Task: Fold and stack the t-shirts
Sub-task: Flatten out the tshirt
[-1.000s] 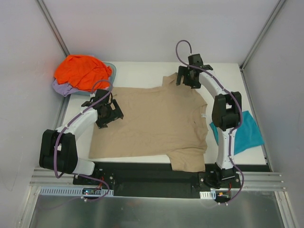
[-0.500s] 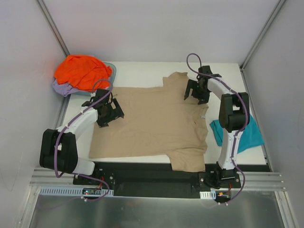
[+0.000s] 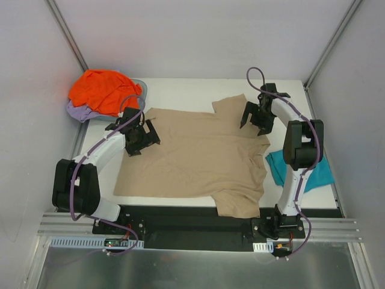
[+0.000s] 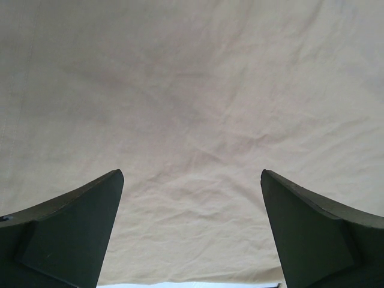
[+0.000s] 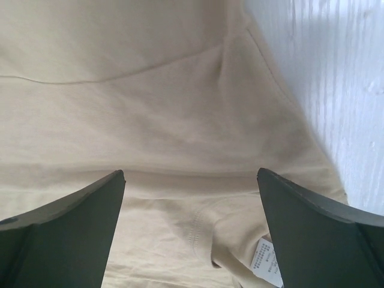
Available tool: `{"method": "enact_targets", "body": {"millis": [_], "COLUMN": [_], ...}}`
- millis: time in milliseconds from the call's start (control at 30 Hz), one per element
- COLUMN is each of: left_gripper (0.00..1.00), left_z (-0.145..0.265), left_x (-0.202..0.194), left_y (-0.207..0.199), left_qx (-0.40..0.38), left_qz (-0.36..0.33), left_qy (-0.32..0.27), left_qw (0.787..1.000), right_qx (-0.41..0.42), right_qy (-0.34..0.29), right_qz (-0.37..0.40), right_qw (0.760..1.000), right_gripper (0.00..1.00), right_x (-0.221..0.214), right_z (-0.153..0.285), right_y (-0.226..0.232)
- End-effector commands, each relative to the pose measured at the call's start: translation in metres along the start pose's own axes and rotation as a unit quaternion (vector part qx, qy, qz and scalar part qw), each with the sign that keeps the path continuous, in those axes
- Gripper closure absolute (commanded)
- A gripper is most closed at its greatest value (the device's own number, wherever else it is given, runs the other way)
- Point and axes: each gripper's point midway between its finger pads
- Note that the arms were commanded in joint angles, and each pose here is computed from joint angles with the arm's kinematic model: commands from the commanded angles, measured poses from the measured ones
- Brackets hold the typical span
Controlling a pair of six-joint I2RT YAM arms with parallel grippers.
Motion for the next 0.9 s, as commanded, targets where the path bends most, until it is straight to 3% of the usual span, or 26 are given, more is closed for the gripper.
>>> {"method": "enact_targets", "body": {"millis": [0, 167, 467, 700, 867], "left_gripper": [0.01, 0.01, 0.01, 0.01, 0.01], "left_z": [-0.001, -0.013, -0.063, -0.092, -0.106], "left_x": [0.018, 0.035, 0.040, 0.047, 0.059], "left_y": [-0.029, -0.053, -0.075, -0.092, -0.107], "left_qx": [-0.028, -0.042, -0.043, -0.048, -0.051], "left_qz": [-0.023, -0.044, -0.058, -0.054, -0.054], "left_qy": [-0.011, -0.005, 0.050, 0.072, 0.073], "left_qw": [0.999, 0.998, 0.996, 0.995, 0.995], "right_qx": [0.006, 0.016, -0.006, -0.014, 0.035], "right_qy": [-0.044, -0.015, 0.031, 0.049, 0.012], "right_qz": [0.025, 0.051, 0.009, -0.006, -0.022], "right_qw": [0.999, 0.998, 0.999, 0.999, 0.999], "right_gripper": [0.03, 0.03, 0.03, 0.03, 0.03], "right_x": [0.025, 0.018, 0.015, 0.037, 0.078], "right_z": [0.028, 0.011, -0.022, -0.036, -0.036], "right_y": [0.013, 0.029, 0.016, 0.001, 0.004]}}
Point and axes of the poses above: each gripper's point midway between its finger pads, its own z axis back along the fingers, its own y axis along the line the jaws close on, x = y × z, and after that the axes turned 10 degrees about z, right-handed
